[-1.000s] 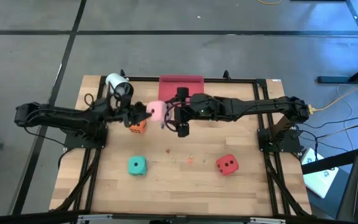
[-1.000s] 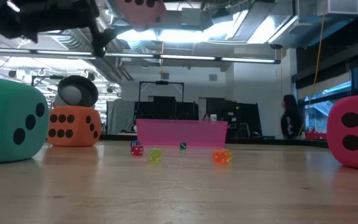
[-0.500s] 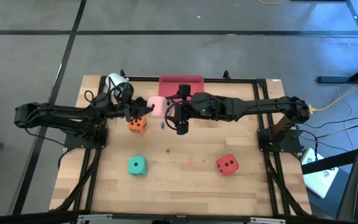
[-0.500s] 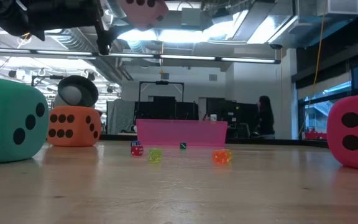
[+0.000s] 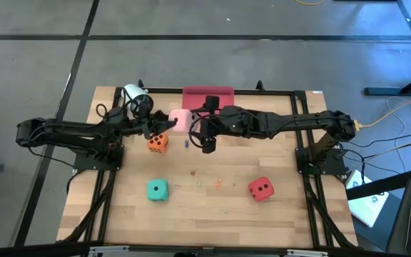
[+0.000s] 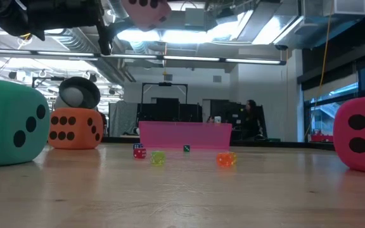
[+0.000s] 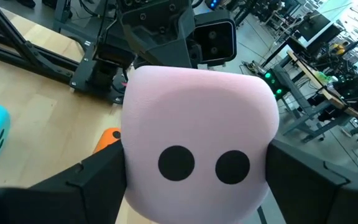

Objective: Pick & Place Dice
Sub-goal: Put the big pink dice into the pink bin

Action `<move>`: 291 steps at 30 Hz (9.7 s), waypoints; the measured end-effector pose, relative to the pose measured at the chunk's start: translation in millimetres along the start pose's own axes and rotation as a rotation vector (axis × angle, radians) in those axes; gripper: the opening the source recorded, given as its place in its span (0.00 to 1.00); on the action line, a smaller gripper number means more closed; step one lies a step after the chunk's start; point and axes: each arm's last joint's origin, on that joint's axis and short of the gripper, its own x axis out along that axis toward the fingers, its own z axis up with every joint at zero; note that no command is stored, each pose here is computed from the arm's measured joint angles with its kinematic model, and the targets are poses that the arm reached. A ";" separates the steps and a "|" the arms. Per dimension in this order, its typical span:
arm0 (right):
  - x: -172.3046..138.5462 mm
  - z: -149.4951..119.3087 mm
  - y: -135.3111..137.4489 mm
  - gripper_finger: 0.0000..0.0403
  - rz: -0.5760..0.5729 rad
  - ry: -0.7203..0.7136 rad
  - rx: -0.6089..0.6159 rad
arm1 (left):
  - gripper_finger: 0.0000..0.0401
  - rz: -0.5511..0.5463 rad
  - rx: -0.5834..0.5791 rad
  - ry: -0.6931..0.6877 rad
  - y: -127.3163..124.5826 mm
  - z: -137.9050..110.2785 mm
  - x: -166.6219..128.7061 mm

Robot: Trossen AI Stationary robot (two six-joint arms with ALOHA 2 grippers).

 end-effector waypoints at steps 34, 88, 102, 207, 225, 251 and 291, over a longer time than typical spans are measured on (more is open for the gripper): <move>-4.3 2.9 14.8 0.98 -0.363 0.174 -0.051 | 0.58 0.029 0.309 -0.102 0.0 11.9 0.6; -11.2 -39.9 14.4 0.85 -0.303 0.487 0.233 | 0.67 0.379 0.864 0.208 2.9 6.3 -18.8; -13.7 -44.9 16.8 0.85 -0.263 0.539 0.226 | 0.71 0.726 0.793 0.415 -33.0 38.4 -11.1; -17.1 -51.2 19.7 0.85 -0.259 0.587 0.374 | 0.99 0.934 0.683 0.501 23.6 62.3 -5.8; -32.5 -77.1 10.1 0.85 -0.357 0.841 0.362 | 1.00 0.874 0.463 0.771 49.2 50.1 16.7; -42.1 -80.2 17.7 0.85 -0.343 0.924 0.392 | 1.00 1.089 0.283 1.218 89.7 40.5 66.3; -41.9 -80.1 17.5 0.85 -0.356 0.917 0.400 | 1.00 1.065 0.358 1.320 125.2 15.6 79.9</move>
